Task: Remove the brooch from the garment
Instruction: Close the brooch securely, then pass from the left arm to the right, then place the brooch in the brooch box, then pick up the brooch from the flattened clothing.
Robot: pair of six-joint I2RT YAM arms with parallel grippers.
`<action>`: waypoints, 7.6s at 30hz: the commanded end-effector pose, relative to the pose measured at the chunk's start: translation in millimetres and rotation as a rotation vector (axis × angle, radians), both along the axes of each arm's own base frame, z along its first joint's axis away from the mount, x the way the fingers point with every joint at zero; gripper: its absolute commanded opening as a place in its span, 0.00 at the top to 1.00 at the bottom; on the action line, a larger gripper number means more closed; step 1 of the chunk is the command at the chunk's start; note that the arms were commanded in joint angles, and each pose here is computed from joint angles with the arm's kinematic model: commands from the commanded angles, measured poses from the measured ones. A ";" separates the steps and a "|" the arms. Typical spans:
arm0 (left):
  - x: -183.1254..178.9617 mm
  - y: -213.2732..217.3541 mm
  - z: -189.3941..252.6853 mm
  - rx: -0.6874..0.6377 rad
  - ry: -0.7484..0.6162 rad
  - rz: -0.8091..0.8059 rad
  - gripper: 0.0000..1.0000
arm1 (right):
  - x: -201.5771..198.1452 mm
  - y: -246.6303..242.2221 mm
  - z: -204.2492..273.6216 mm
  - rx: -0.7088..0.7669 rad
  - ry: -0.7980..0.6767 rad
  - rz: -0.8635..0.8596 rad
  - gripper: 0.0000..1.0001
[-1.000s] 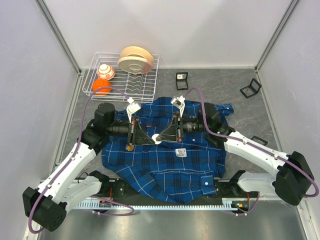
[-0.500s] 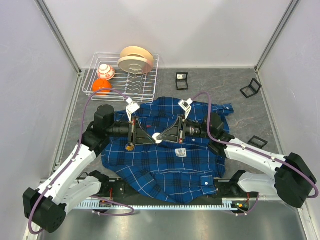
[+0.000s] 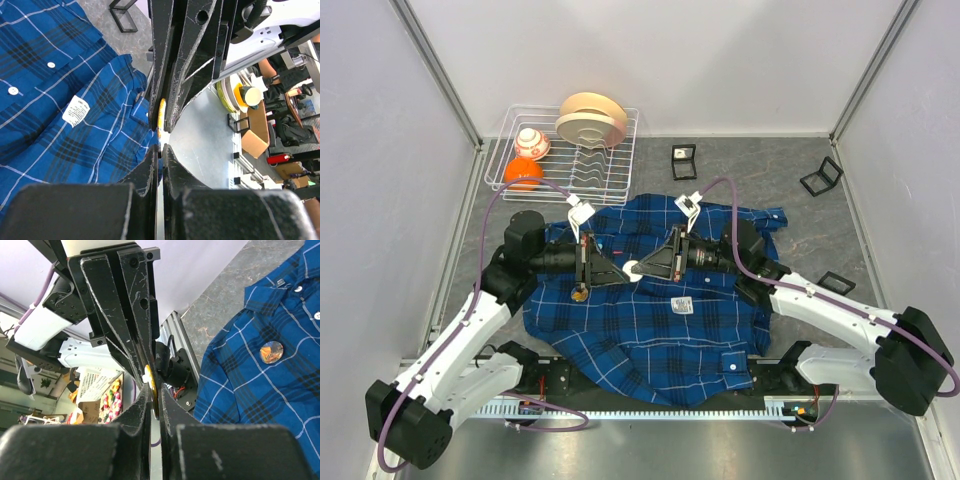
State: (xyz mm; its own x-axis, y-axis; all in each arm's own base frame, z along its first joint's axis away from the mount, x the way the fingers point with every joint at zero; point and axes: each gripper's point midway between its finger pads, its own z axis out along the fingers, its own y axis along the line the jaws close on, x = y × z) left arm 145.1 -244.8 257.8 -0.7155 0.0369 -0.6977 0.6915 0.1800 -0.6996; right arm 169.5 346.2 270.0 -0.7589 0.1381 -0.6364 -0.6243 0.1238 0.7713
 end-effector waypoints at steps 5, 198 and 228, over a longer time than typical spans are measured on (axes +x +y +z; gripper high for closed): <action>-16.3 -2.4 10.4 -0.038 -0.012 -0.069 0.98 | 19.6 1.5 9.6 0.058 0.003 -0.127 0.86; 119.9 12.6 -17.4 0.201 -0.330 0.480 0.15 | 442.9 -166.5 -175.8 -0.433 0.156 -0.826 0.41; 71.5 124.8 -195.6 0.665 0.782 1.143 0.55 | 68.4 75.7 -117.5 -0.367 -0.079 -0.066 0.55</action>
State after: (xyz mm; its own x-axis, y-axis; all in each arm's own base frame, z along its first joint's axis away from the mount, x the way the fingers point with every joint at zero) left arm 218.3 -127.9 64.2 -0.8522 -0.4659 -0.2381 -0.3662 0.8561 -0.3645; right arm 261.4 387.9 137.8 -0.7026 -0.1201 -0.7014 -0.6012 0.6274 0.4949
